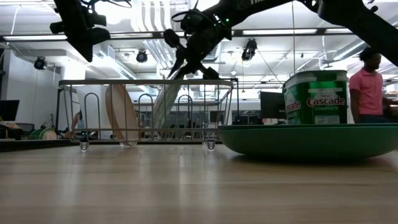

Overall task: Sort dishes
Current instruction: Put the blue patterned plate on the dish rack

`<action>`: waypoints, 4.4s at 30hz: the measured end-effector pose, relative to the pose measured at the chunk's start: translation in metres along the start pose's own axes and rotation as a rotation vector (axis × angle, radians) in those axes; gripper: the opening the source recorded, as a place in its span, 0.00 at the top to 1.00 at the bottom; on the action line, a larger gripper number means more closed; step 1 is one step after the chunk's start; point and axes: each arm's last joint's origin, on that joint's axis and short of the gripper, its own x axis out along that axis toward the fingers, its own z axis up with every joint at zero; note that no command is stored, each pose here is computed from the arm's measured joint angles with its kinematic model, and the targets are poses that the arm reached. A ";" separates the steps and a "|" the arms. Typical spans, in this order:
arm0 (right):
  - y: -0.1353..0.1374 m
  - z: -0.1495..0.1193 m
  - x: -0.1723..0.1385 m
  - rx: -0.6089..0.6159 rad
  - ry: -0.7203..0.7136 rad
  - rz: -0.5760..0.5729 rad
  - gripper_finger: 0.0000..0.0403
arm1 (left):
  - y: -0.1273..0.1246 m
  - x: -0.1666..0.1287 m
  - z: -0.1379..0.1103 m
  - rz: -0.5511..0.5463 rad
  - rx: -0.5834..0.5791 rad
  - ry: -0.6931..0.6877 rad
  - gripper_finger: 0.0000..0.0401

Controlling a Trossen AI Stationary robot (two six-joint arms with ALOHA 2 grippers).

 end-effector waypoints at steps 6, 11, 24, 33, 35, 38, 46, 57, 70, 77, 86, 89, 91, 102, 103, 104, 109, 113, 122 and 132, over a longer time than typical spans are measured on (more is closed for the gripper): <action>0.006 -0.002 0.017 -0.005 -0.012 0.015 0.96 | 0.000 0.000 0.000 0.000 0.000 0.000 1.00; 0.007 -0.003 0.022 -0.008 -0.011 0.011 0.96 | 0.000 0.000 0.000 0.000 0.000 0.001 1.00; 0.008 -0.004 0.022 0.006 0.001 0.018 0.87 | -0.002 0.003 -0.002 0.003 0.010 0.012 1.00; 0.008 -0.004 0.023 0.014 0.004 0.019 0.86 | -0.002 0.003 -0.003 0.003 0.009 0.012 1.00; 0.008 -0.004 0.023 0.014 0.004 0.019 0.87 | -0.002 0.003 -0.002 0.003 0.009 0.012 1.00; 0.008 -0.004 0.023 0.013 0.006 0.017 0.86 | -0.002 0.003 -0.003 0.003 0.010 0.012 1.00; 0.006 -0.006 0.023 0.060 0.054 0.015 0.78 | -0.002 0.003 -0.003 0.003 0.010 0.012 1.00; 0.006 -0.010 0.017 0.085 0.221 0.074 0.63 | -0.002 0.003 -0.003 0.003 0.010 0.012 1.00; -0.018 -0.004 -0.007 0.086 0.160 -0.116 0.63 | -0.002 0.003 -0.003 0.002 0.010 0.013 1.00; -0.022 -0.004 0.011 0.047 0.175 -0.170 0.68 | -0.002 0.003 -0.003 0.002 0.011 0.013 1.00; -0.026 -0.003 0.016 0.045 0.183 -0.221 0.73 | -0.002 0.003 -0.003 0.002 0.011 0.013 1.00; -0.026 -0.003 0.016 0.063 0.193 -0.213 0.73 | -0.002 0.003 -0.003 0.002 0.011 0.013 1.00; -0.025 -0.004 0.016 0.068 0.216 -0.198 0.73 | -0.002 0.003 -0.003 0.002 0.011 0.014 1.00; -0.012 -0.011 0.013 0.120 0.317 -0.073 0.70 | -0.004 0.007 -0.006 0.006 0.024 0.029 1.00; -0.011 -0.012 0.013 0.123 0.315 -0.064 0.71 | -0.004 0.007 -0.006 0.006 0.024 0.029 1.00; -0.010 -0.012 0.013 0.126 0.313 -0.055 0.71 | -0.004 0.007 -0.006 0.006 0.024 0.029 1.00; -0.007 -0.013 0.012 0.137 0.362 -0.011 0.73 | -0.004 0.007 -0.006 0.006 0.024 0.030 1.00; -0.004 -0.012 0.012 0.145 0.365 0.027 0.74 | -0.004 0.008 -0.007 0.007 0.025 0.031 1.00; 0.004 -0.005 0.013 0.163 0.228 0.085 0.73 | -0.005 0.008 -0.007 0.007 0.025 0.032 1.00; 0.006 -0.002 0.016 0.169 0.127 0.063 0.74 | -0.005 0.008 -0.007 0.006 0.025 0.031 1.00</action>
